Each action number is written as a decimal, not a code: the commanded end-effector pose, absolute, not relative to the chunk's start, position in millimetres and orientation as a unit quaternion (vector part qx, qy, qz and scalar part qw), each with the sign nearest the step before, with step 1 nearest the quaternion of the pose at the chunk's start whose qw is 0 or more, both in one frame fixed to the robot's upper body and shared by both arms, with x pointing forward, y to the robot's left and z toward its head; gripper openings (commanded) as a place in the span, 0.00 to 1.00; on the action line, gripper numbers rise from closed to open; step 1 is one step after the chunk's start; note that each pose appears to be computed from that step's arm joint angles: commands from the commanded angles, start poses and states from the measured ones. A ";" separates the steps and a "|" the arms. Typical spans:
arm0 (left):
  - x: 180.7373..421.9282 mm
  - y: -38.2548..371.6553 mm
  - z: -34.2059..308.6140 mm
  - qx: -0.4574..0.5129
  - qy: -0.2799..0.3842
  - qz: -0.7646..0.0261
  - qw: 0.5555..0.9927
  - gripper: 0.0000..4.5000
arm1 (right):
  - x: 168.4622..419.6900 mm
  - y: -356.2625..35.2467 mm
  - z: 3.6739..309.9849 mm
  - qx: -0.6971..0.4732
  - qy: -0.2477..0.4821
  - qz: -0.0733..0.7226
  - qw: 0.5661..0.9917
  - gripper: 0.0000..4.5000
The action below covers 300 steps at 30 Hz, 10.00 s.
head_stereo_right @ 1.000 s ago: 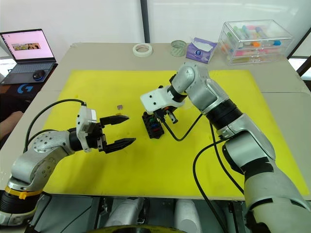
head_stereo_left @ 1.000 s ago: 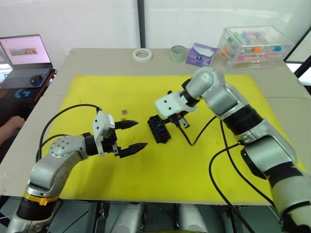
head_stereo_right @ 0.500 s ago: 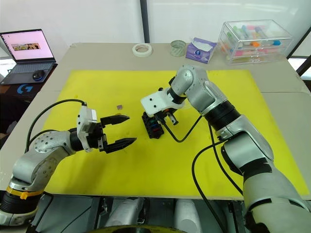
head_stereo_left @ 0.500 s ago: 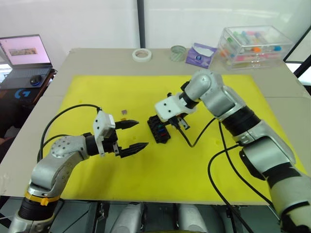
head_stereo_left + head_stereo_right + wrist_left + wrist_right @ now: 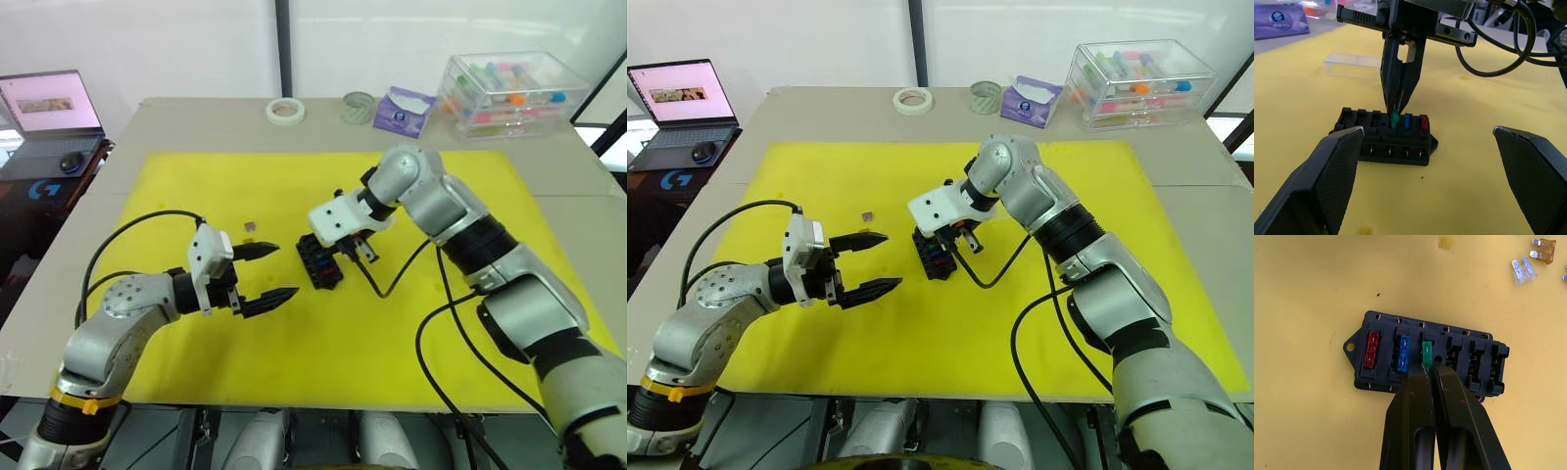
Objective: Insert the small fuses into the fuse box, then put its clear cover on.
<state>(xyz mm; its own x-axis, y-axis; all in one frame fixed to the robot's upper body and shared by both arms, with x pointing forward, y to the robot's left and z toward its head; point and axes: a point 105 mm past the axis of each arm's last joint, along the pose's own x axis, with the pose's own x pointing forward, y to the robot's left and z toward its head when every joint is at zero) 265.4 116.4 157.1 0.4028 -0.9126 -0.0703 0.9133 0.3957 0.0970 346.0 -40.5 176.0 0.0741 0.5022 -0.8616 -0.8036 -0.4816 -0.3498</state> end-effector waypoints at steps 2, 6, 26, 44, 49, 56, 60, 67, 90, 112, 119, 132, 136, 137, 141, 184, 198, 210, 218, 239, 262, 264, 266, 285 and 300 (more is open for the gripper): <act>263.9 114.1 164.7 0.070 -0.016 -0.550 0.832 0.99 | 345.4 -35.6 186.5 -0.530 0.136 0.670 0.503 0.00; 264.9 114.2 164.6 0.070 -0.016 -0.550 0.832 0.99 | 346.1 -36.7 186.8 -0.530 0.139 0.668 0.504 0.00; 263.5 112.5 163.9 0.066 -0.014 -0.549 0.833 0.99 | 351.1 -35.4 172.6 -0.559 0.143 0.656 0.487 0.00; 263.5 112.4 162.3 0.065 -0.013 -0.547 0.834 0.99 | 350.6 -31.9 171.8 -0.556 0.140 0.662 0.483 0.00; 263.9 111.4 162.3 0.065 -0.014 -0.549 0.833 0.99 | 350.5 -32.7 173.1 -0.556 0.138 0.662 0.484 0.00; 264.5 111.1 162.1 0.066 -0.013 -0.550 0.832 0.99 | 350.4 -32.9 174.0 -0.555 0.135 0.662 0.485 0.00; 264.3 111.3 162.0 0.066 -0.013 -0.550 0.833 0.99 | 350.2 -32.7 174.2 -0.554 0.135 0.663 0.485 0.00; 264.1 111.7 162.0 0.065 -0.011 -0.549 0.833 0.99 | 349.7 -32.9 174.2 -0.554 0.135 0.665 0.482 0.00; 263.4 111.4 161.2 0.067 -0.008 -0.549 0.833 0.99 | 351.2 -32.4 173.5 -0.551 0.134 0.662 0.489 0.00; 262.5 110.9 160.0 0.064 -0.005 -0.551 0.832 0.99 | 348.4 -28.5 174.8 -0.507 0.156 0.670 0.519 0.00; 262.2 111.3 159.8 0.065 -0.005 -0.552 0.832 0.99 | 349.0 -29.1 172.1 -0.525 0.152 0.664 0.510 0.00; 262.2 111.3 159.7 0.063 -0.004 -0.552 0.832 1.00 | 348.8 -30.5 171.3 -0.529 0.148 0.665 0.505 0.29; 261.5 111.3 159.5 0.063 -0.004 -0.552 0.832 1.00 | 348.5 -30.1 171.4 -0.529 0.147 0.666 0.505 0.29; 261.5 111.3 159.4 0.063 -0.004 -0.552 0.832 1.00 | 348.5 -30.1 171.5 -0.528 0.147 0.666 0.505 0.29; 261.1 111.4 159.1 0.063 -0.003 -0.552 0.832 1.00 | 349.1 -29.8 174.2 -0.526 0.144 0.668 0.506 0.29; 263.2 110.2 163.8 0.067 -0.012 -0.556 0.829 1.00 | 329.0 -58.1 202.8 -0.370 0.061 0.702 0.605 0.01; 264.0 109.8 165.4 0.070 -0.011 -0.559 0.826 1.00 | 335.6 -47.7 198.7 -0.346 0.048 0.684 0.640 0.01; 263.6 111.3 164.8 0.070 -0.007 -0.556 0.828 1.00 | 335.7 -49.0 188.5 -0.354 0.063 0.688 0.630 0.01; 263.7 111.8 164.7 0.071 -0.005 -0.556 0.828 1.00 | 340.5 -53.0 183.9 -0.362 0.071 0.680 0.634 0.01; 263.3 112.8 164.3 0.071 -0.003 -0.556 0.828 1.00 | 343.2 -58.3 171.1 -0.372 0.091 0.679 0.627 0.01; 263.3 113.7 163.2 0.071 -0.001 -0.553 0.830 1.00 | 345.4 -61.2 152.5 -0.408 0.116 0.672 0.607 0.01; 263.1 113.6 163.0 0.071 -0.002 -0.553 0.830 1.00 | 344.6 -61.4 150.6 -0.412 0.119 0.672 0.604 0.01; 262.9 113.7 162.8 0.071 -0.002 -0.552 0.831 1.00 | 343.2 -62.3 147.3 -0.416 0.124 0.673 0.599 0.01; 263.3 114.2 161.9 0.073 0.000 -0.551 0.831 1.00 | 342.8 -73.1 129.0 -0.465 0.136 0.660 0.575 0.01; 264.9 114.8 161.9 0.074 0.000 -0.551 0.831 1.00 | 343.5 -72.6 134.6 -0.452 0.135 0.658 0.587 0.01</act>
<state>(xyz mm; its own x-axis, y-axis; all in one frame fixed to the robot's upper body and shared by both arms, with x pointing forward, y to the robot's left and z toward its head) 264.4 112.6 152.5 0.3859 -0.9177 -0.0947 0.9219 0.3799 0.0758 342.8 -58.3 158.4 0.1076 0.7178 -0.6879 -0.8560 -0.2849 -0.4313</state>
